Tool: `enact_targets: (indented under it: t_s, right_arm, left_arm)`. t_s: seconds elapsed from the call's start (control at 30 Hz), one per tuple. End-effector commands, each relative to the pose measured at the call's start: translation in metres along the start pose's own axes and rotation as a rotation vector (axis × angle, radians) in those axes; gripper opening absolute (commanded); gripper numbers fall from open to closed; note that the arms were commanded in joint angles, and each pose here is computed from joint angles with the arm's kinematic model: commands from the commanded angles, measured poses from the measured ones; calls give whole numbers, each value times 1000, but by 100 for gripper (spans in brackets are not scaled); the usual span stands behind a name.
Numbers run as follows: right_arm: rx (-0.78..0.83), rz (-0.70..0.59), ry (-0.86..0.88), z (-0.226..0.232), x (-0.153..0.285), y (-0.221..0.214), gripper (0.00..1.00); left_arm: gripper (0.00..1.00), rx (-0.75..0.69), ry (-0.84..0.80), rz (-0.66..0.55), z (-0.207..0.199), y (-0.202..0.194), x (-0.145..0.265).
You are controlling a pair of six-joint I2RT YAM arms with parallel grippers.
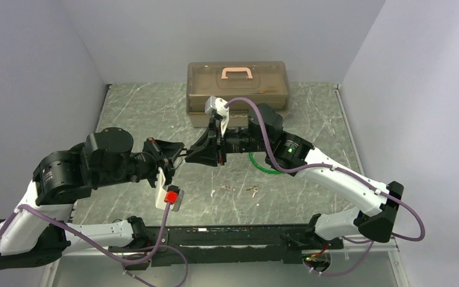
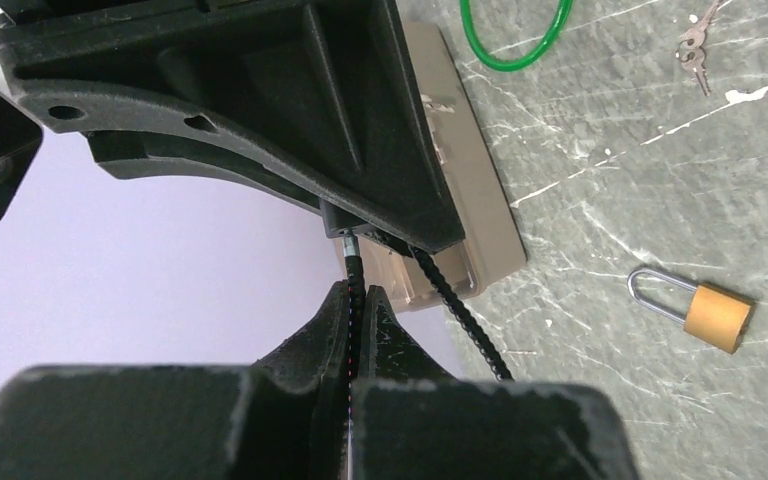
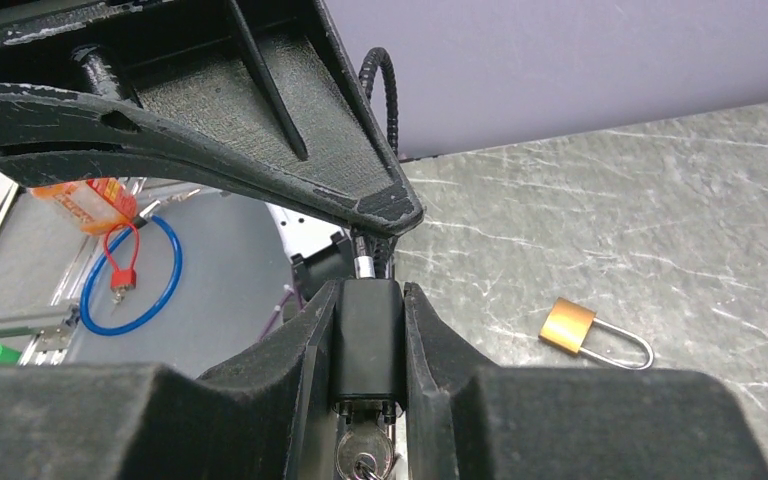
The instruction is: Unlock with the key
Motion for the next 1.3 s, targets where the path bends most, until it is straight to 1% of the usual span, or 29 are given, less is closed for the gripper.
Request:
enact_targets:
  t_s: [0.0,0.1,0.17,0.2,0.27,0.3,0.33,0.37,0.43,0.5,0.53,0.63,0.67,0.73,0.77,0.83,0.87,0.93,1.0,1.07,1.17,1.27]
  right_arm:
    - [21,-88,-190,-36,26,25,0]
    - [35,-100,-249,-40,37,30,0]
    - [42,-123,-282,-40,51,33,0]
    - [38,-127,-286,-39,56,32,0]
    - [19,-104,-281,-39,60,22,0]
    - [6,-88,-273,-39,59,16,0]
    - [-9,-79,-265,-39,58,11,0]
    - [-23,-73,-254,-38,56,6,0]
    - [-36,-73,-248,-39,54,4,0]
    - [-27,-81,-254,-38,57,5,0]
    - [-21,-87,-261,-38,59,6,0]
    - [-14,-73,-252,-33,64,5,0]
    - [-22,-53,-225,-29,62,1,0]
    - [-64,11,-176,-26,54,-15,0]
    - [-84,43,-162,-25,50,-24,0]
    - [-98,71,-141,-24,43,-34,0]
    - [-101,79,-127,-22,40,-36,0]
    - [-109,118,-107,-20,32,-42,0]
    - [-109,177,-91,-17,20,-52,0]
    - [-103,227,-69,-12,11,-60,0]
    - [-107,254,-44,-4,2,-67,0]
    - [-118,278,-37,-1,-5,-77,0]
  left_arm:
    - [0,-18,77,54,3,-12,51]
    - [0,-22,58,56,-3,-13,55]
    - [0,-23,97,84,0,-18,61]
    - [0,-25,150,105,8,-22,66]
    - [0,2,359,141,42,-27,83]
    - [0,43,485,134,63,-26,95]
    - [0,103,566,106,77,-23,106]
    - [0,146,580,81,82,-20,110]
    - [0,211,536,64,81,-17,108]
    - [0,219,511,45,80,-13,109]
    - [0,199,511,50,79,-14,109]
    - [0,91,417,89,58,-19,97]
    - [0,78,446,94,61,-20,99]
    - [0,65,625,68,96,-14,121]
    - [0,52,661,55,106,-10,129]
    - [0,31,665,18,117,-1,134]
    - [0,14,649,-2,118,3,131]
    - [0,-69,591,-32,111,11,121]
    - [0,-158,509,-54,93,16,99]
    - [0,-228,467,-55,78,16,85]
    - [0,-264,505,-68,78,18,77]
    - [0,-242,547,-84,89,21,79]
Point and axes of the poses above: each gripper's point midway between its finger pads, its own x axis back along the fingers, its own z axis along the line the jaws close on, y = z × x, the point moved 1 cm from there along x, back along the fingers, and after that the axes turned 1 degree about -x, right-handed, at the moved point
